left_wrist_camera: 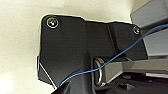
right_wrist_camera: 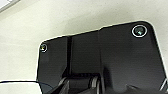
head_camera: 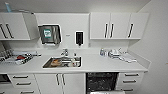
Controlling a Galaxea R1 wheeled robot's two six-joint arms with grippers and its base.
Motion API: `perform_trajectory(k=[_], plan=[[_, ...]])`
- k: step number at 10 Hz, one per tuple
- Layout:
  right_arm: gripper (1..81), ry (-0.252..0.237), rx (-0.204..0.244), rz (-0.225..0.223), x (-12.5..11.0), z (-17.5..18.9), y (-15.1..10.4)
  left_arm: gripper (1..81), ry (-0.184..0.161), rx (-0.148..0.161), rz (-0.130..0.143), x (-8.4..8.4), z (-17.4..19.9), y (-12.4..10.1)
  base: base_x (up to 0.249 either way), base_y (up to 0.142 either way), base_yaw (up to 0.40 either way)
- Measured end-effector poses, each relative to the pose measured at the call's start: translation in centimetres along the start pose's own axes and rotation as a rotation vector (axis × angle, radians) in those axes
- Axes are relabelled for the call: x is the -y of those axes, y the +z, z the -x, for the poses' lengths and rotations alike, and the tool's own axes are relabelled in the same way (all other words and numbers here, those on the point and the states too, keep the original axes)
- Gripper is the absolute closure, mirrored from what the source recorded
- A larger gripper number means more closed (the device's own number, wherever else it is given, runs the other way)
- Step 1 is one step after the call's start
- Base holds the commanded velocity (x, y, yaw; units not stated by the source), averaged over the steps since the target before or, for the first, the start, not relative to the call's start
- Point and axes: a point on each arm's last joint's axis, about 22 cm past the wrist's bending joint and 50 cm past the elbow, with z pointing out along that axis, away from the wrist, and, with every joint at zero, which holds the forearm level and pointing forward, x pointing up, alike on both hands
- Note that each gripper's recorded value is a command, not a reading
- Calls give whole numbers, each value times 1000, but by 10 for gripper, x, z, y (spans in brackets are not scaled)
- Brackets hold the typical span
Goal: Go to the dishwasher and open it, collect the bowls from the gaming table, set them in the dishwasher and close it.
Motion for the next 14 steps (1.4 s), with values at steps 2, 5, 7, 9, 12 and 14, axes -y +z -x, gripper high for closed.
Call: perform_trajectory(k=[2, 5, 7, 9, 12, 14], plan=[[10, -3, 10, 1, -1, 10, -1, 10, -3, 9, 0, 0, 8, -1, 0, 0, 0], [10, -5, 19, 8, -4, 13, -1, 10, -53, 2, -2, 0, 3, 0, 0, 0, 0], [10, -5, 18, 11, -6, 13, -2, 10, -151, 8, -16, 3, 5, 0, 0, 0, 0], [10, -5, 18, 12, -7, 13, -2, 10, -228, 24, -56, 14, 10, 0, 0, 0, 0], [10, -5, 19, 14, -7, 13, -2, 10, -139, 72, -87, 32, 20, -6, 0, 0, 0], [10, -18, 24, 12, -6, 18, -2, 10, -39, 75, -73, 27, 20, -4, 0, 0, 0]])
